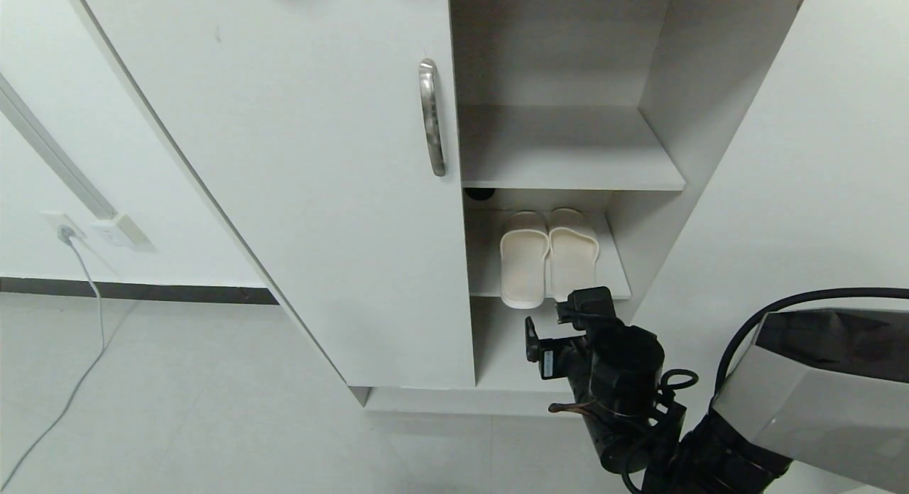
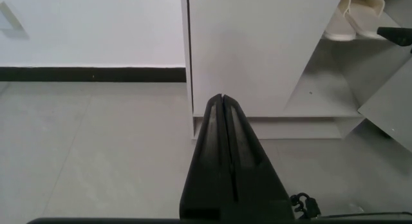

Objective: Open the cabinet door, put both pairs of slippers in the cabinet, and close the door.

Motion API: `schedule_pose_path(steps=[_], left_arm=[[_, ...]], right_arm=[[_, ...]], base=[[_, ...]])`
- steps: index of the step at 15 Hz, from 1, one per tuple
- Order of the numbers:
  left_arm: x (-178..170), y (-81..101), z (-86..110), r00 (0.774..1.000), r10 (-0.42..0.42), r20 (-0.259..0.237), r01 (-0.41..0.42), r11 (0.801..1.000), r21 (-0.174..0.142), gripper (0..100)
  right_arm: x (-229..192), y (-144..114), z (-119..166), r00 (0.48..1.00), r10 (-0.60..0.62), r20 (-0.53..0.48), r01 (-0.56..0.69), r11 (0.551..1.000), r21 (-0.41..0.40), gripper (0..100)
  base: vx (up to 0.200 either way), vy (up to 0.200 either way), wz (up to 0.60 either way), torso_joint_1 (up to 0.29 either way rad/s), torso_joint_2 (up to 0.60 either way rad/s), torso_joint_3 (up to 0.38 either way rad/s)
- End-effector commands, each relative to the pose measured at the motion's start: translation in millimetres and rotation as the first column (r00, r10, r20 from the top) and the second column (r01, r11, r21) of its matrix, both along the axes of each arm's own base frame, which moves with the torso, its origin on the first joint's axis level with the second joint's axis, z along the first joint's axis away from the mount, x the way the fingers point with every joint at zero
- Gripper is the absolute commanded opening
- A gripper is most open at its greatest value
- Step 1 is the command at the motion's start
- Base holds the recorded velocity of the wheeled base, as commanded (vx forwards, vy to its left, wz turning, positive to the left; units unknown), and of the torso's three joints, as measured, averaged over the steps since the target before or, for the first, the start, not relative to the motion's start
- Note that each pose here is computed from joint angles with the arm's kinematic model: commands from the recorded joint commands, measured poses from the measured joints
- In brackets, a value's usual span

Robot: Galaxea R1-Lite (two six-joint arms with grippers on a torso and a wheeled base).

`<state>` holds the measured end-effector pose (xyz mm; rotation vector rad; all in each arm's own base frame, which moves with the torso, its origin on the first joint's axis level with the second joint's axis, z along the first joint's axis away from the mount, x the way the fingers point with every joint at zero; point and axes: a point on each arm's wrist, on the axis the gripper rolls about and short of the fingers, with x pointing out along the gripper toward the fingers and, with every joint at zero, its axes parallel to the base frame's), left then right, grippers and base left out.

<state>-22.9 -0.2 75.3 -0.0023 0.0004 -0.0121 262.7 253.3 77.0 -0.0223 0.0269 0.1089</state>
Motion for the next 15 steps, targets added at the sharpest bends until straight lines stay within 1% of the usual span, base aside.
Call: schedule_pose_path(steps=[1,4,12,15], left_arm=[[0.1,0.0,0.0,1.0,0.0,-0.001,0.0,1.0,-0.001,0],[0.1,0.0,0.0,1.0,0.0,-0.001,0.0,1.0,-0.001,0],[0.1,0.0,0.0,1.0,0.0,-0.001,0.0,1.0,-0.001,0],[0.1,0.0,0.0,1.0,0.0,-0.001,0.0,1.0,0.001,0]], right_arm=[[0.0,0.0,0.2,1.0,0.0,0.001,0.0,1.0,0.001,100],[0.4,-1.9,-0.4,1.0,-0.003,0.001,0.003,1.0,0.001,100],[1.7,-9.9,-6.0,1.0,-0.014,-0.019,0.014,1.0,-0.012,100],[0.2,-11.5,-6.6,1.0,0.009,-0.015,-0.009,1.0,-0.006,100]], base=[[0.0,0.0,0.0,0.0,0.0,0.0],[0.0,0.0,0.0,0.001,0.0,0.04],[0.0,0.0,0.0,0.004,0.0,0.184],[0.0,0.0,0.0,-0.001,0.0,0.032]])
